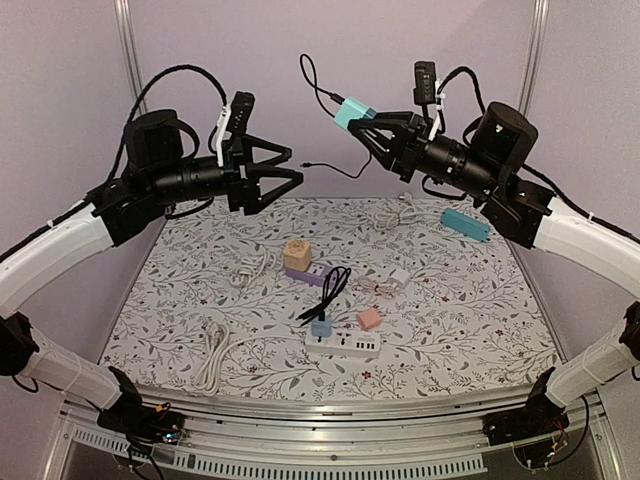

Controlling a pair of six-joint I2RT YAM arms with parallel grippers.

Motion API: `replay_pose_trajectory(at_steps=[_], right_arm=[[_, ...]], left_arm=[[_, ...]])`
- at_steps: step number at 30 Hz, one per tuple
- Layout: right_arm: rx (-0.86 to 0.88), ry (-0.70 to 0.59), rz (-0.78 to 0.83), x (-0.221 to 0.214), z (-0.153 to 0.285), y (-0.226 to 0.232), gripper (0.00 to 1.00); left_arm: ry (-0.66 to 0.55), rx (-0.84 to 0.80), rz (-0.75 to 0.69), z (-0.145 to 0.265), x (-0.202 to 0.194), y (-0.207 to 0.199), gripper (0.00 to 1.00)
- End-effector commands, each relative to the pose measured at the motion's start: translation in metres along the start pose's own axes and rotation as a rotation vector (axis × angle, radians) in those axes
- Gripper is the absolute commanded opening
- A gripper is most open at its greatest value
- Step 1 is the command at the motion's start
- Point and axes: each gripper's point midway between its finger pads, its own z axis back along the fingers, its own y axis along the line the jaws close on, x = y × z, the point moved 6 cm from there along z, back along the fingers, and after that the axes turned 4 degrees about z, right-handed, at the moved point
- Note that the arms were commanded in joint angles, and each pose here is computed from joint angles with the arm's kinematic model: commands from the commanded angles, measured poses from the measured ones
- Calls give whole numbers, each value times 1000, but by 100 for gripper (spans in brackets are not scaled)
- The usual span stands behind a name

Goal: Insert the plug

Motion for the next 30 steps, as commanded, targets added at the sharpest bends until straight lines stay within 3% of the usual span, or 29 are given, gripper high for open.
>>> replay_pose_trajectory(at_steps=[1, 3, 9, 13, 19, 27, 30], right_arm=[[81, -93, 48, 14, 1, 17, 0], [82, -87, 43, 11, 1, 18, 0], [95, -88, 61, 10, 1, 28, 0], [97, -80, 53, 7, 1, 28, 0], [148, -69, 49, 4, 1, 33, 0], [205, -58, 50, 1, 2, 40, 0], [224, -57, 44, 3, 0, 41, 0]], left_arm=[[-69, -213, 61, -16, 23, -34, 85], [-87, -220, 97, -23, 29, -37, 86], [-159, -28, 206, -42, 44, -5, 82], [-159, -76, 198, -50, 46, -11, 68], [-159, -90, 186, -51, 50, -17, 57], [-134, -292, 106, -43, 51, -43, 58], [-141, -290, 109, -42, 52, -43, 43]])
